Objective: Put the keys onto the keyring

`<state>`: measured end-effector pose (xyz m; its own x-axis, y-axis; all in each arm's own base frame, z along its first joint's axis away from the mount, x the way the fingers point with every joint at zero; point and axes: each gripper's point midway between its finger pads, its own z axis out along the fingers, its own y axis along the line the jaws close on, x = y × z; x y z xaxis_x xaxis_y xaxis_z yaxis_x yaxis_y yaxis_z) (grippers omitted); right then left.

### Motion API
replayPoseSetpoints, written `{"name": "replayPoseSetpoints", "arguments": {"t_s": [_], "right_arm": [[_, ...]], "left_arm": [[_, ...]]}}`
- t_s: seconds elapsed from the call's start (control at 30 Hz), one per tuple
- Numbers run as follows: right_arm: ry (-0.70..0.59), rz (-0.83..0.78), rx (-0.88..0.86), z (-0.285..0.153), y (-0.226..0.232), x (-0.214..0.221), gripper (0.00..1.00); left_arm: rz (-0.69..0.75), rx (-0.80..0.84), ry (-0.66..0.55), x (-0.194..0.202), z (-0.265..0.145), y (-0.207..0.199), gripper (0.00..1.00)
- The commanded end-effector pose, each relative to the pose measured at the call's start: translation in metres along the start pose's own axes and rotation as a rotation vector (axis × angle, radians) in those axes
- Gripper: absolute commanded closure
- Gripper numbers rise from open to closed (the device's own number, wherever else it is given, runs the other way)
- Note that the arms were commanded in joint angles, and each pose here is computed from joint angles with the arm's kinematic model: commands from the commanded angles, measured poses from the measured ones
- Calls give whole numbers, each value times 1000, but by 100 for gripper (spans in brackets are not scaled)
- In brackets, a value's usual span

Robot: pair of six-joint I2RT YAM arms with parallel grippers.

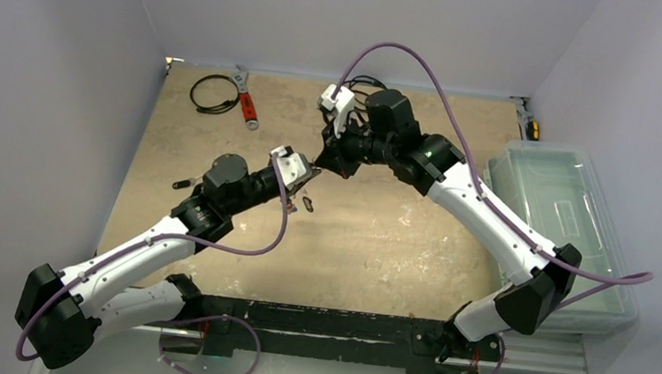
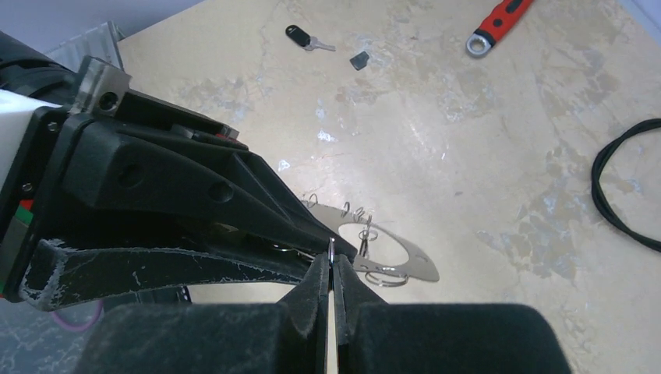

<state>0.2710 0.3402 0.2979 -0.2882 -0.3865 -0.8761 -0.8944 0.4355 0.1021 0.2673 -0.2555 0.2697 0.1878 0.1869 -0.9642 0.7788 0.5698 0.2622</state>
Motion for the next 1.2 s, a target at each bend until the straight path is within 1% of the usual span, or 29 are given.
{"name": "replayPoseSetpoints", "arguments": {"t_s": [0.0,0.13,0.27,0.47,0.57,0.6,0.63,0.67,0.8,0.87,0.93,1.07,1.17], "right_arm": [[51,50,-5,-4,3,6,100],[89,89,-1,1,1,13,100],[120,103,-16,6,3,21,100],[111,101,-8,7,2,19,100],[79,91,20,5,-2,11,100],[61,85,27,4,-4,7,94],[32,74,30,2,-4,1,85],[4,69,31,0,-3,-5,79],[-141,70,58,-13,-3,-31,63],[-219,51,77,-23,-3,-44,57],[-293,36,100,-35,-3,-55,53],[-469,-10,124,-67,3,-78,50],[-639,-70,117,-99,15,-93,48]], "left_arm": [[118,-79,-100,-38,-8,20,100],[157,-106,-88,-34,-11,23,100],[167,-110,-84,-33,-12,23,100],[180,-77,-87,-32,-10,16,100],[175,-65,-90,-32,-9,14,100],[170,-61,-92,-32,-9,13,100],[164,-55,-95,-33,-8,12,100],[158,-48,-97,-33,-8,10,100],[128,-18,-122,-38,-6,4,100],[113,-6,-137,-41,-5,2,100],[99,5,-145,-42,-4,-1,100],[77,21,-153,-43,-3,-4,100],[63,23,-159,-45,-2,-4,100]]}}
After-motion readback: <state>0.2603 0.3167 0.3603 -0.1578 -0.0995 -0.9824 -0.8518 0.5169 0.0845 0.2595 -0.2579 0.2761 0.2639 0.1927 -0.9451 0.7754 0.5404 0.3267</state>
